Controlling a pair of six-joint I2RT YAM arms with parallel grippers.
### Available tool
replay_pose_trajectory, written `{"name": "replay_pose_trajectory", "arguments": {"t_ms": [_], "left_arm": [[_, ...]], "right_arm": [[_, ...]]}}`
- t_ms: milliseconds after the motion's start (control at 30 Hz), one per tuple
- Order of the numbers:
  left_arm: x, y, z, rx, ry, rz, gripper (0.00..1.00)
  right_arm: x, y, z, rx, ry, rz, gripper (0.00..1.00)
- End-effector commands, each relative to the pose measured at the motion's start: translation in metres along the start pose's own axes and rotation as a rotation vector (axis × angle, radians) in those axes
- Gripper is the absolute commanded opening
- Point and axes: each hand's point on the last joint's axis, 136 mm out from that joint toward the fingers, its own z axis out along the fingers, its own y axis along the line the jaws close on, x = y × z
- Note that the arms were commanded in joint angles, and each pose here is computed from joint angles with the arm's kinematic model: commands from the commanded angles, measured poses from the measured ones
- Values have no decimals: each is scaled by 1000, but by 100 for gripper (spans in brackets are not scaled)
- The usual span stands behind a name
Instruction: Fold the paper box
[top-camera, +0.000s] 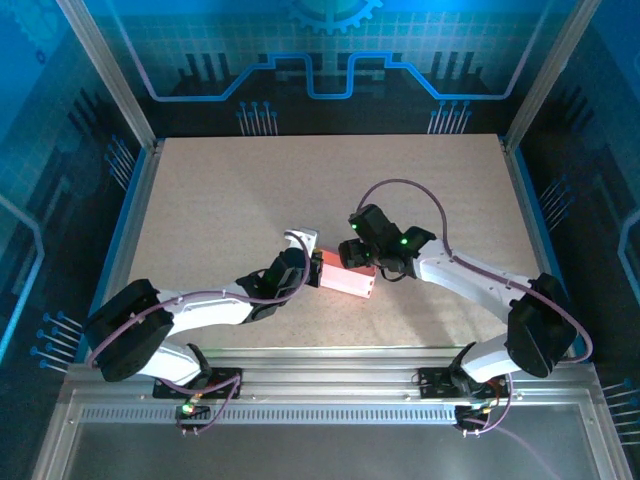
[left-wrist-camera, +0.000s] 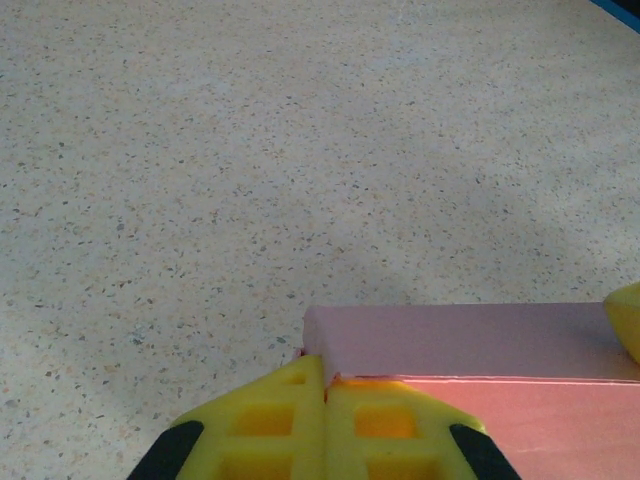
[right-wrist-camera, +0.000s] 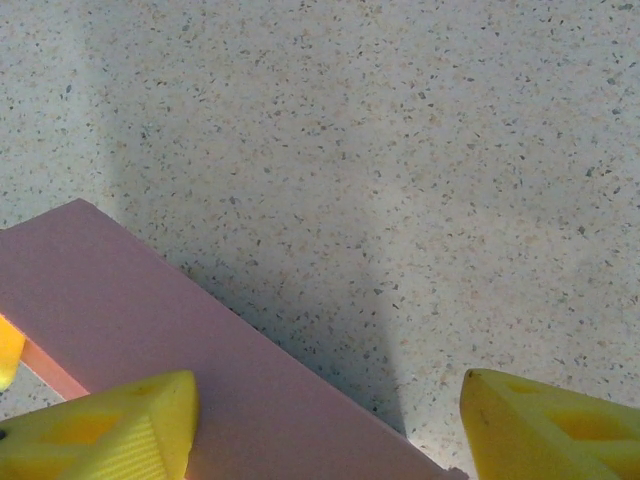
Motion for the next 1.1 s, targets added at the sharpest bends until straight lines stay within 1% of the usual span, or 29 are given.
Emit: {"name": "replay_pose_trajectory", "arguments": {"t_ms": [0, 67, 100, 167, 267, 300, 400, 467, 567, 700, 900, 1067], "left_arm": [[101, 20, -10, -22, 337, 125, 20], [102, 19, -12, -15, 346, 123, 54], [102, 18, -15, -10, 351, 124, 64], [102, 20, -19, -12, 353, 119, 72], [98, 18, -27, 12, 344, 112, 74], [96, 16, -31, 29, 341, 115, 80], [91, 6, -43, 111, 342, 143, 92], [88, -2, -52, 170, 356, 158, 99], [82, -9, -64, 213, 377, 163, 99], [71, 4, -65, 147, 347, 103, 99], [73, 7, -62, 132, 348, 81, 99], [77, 8, -54, 104, 382, 81, 89]], "right_arm": [[33, -1, 10, 12, 97, -32, 71], [37, 0, 13, 14, 107, -29, 71], [39, 1, 14, 14, 111, -28, 70], [40, 3, 15, 13, 114, -25, 70], [40, 1, 16, 24, 110, -17, 70], [41, 0, 17, 28, 109, -13, 70], [44, -2, 19, 40, 118, -4, 69], [44, -3, 20, 46, 125, 5, 69], [44, -3, 22, 49, 127, 13, 68], [45, -4, 22, 52, 122, 25, 67], [46, -11, 20, 82, 87, 44, 65], [37, -8, 18, 76, 70, 47, 65]]}}
